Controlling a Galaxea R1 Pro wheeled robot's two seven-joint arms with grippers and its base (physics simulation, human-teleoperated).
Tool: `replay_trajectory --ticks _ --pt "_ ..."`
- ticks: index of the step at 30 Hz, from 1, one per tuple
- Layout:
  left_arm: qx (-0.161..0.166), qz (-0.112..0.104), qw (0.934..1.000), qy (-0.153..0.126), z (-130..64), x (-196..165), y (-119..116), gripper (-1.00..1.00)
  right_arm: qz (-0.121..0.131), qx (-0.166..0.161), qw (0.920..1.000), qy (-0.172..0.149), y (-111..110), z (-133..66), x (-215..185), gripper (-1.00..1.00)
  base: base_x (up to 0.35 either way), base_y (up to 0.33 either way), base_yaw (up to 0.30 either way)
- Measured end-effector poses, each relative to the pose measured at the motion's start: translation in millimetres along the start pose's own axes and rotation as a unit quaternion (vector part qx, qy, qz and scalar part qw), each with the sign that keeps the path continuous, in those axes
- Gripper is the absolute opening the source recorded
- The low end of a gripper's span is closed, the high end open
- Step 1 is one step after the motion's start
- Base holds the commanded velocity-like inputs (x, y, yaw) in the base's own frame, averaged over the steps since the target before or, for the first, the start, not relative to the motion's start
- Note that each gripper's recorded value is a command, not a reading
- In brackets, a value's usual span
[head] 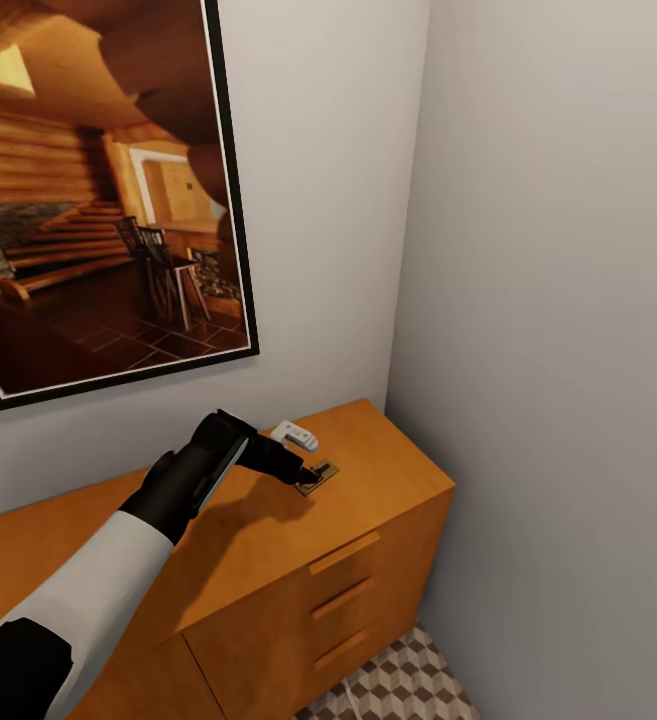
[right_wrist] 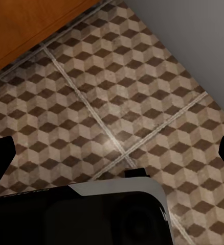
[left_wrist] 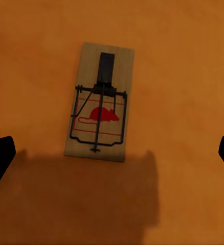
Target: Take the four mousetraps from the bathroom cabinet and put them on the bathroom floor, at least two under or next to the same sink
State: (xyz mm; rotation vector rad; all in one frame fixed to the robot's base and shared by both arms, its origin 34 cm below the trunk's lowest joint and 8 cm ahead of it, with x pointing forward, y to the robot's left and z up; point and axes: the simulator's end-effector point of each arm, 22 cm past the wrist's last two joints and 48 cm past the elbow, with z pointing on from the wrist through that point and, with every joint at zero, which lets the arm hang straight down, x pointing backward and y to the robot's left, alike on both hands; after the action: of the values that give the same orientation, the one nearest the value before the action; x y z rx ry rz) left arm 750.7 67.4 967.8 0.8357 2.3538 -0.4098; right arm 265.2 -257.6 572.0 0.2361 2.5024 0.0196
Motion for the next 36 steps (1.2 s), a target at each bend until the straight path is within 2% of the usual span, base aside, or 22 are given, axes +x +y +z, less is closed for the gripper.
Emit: replay_trajectory --ticks 27,36 --pt "0.009 -0.006 0.9999 0.013 16.2 12 1 1.00 0.000 0.002 0.9999 0.016 -1 -3.4 11 1.00 0.001 0.000 0.000" --pt "0.010 -0.006 0.9997 0.020 19.4 16 0 1.00 0.000 0.002 0.9999 0.017 -1 -3.9 12 1.00 0.136 0.000 0.000"
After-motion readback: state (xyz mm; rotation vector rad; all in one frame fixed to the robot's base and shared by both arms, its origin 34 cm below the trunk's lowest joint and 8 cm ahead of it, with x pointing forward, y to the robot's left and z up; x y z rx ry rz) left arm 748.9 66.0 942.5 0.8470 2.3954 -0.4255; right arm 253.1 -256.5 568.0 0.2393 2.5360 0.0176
